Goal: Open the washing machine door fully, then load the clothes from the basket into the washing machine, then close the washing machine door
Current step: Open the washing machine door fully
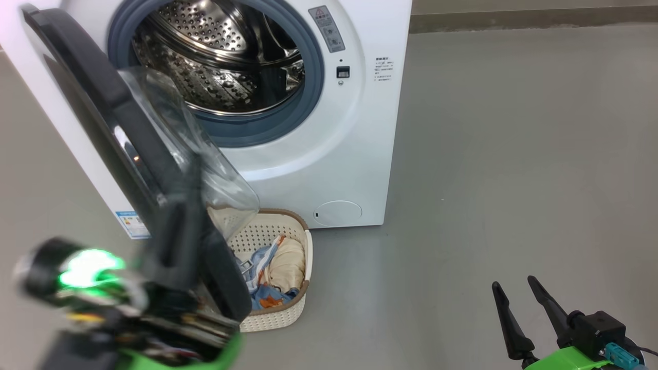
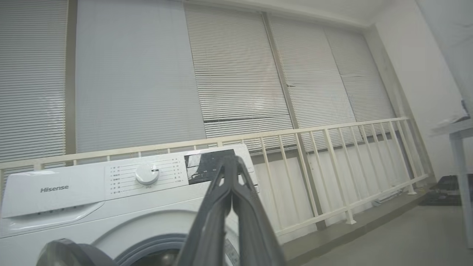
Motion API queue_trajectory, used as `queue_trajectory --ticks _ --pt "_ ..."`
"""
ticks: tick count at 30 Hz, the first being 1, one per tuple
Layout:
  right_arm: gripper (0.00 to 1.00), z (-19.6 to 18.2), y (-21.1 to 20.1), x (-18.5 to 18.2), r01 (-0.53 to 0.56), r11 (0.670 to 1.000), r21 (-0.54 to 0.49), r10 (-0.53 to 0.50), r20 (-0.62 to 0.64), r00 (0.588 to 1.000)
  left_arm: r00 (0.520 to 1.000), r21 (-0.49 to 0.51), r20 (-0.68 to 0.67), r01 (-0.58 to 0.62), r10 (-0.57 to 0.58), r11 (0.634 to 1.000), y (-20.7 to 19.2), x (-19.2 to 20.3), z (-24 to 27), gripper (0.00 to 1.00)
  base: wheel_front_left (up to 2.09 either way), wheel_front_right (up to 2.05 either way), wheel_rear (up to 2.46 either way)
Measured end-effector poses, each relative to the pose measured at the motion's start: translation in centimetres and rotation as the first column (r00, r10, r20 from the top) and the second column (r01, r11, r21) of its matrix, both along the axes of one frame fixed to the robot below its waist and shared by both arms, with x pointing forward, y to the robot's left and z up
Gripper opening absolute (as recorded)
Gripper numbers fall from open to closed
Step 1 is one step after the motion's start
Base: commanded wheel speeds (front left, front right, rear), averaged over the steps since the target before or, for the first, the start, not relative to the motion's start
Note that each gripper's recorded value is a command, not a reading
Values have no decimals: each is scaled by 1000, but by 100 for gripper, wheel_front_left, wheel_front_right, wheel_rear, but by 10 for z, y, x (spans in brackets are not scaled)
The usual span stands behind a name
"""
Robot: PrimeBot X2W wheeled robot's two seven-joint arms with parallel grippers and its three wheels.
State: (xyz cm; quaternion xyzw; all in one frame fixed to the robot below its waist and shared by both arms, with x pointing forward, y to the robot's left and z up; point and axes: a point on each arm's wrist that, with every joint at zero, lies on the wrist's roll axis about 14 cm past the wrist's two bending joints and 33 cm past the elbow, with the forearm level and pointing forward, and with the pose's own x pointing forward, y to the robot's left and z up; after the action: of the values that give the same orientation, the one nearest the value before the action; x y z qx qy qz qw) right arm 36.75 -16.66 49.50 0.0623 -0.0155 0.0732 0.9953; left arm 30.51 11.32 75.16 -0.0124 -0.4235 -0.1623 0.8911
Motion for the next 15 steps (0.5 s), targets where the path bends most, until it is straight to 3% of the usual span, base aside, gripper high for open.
queue_trajectory --ticks 7,15 --pt "100 -3 -4 -1 14 1000 1 -14 -8 1000 975 29 -102 200 -196 979 -58 6 -27 0 0 0 0" --pt "100 -9 -6 -1 15 1000 -5 -15 -27 1000 926 -1 -275 268 -258 963 -83 20 -76 0 0 0 0"
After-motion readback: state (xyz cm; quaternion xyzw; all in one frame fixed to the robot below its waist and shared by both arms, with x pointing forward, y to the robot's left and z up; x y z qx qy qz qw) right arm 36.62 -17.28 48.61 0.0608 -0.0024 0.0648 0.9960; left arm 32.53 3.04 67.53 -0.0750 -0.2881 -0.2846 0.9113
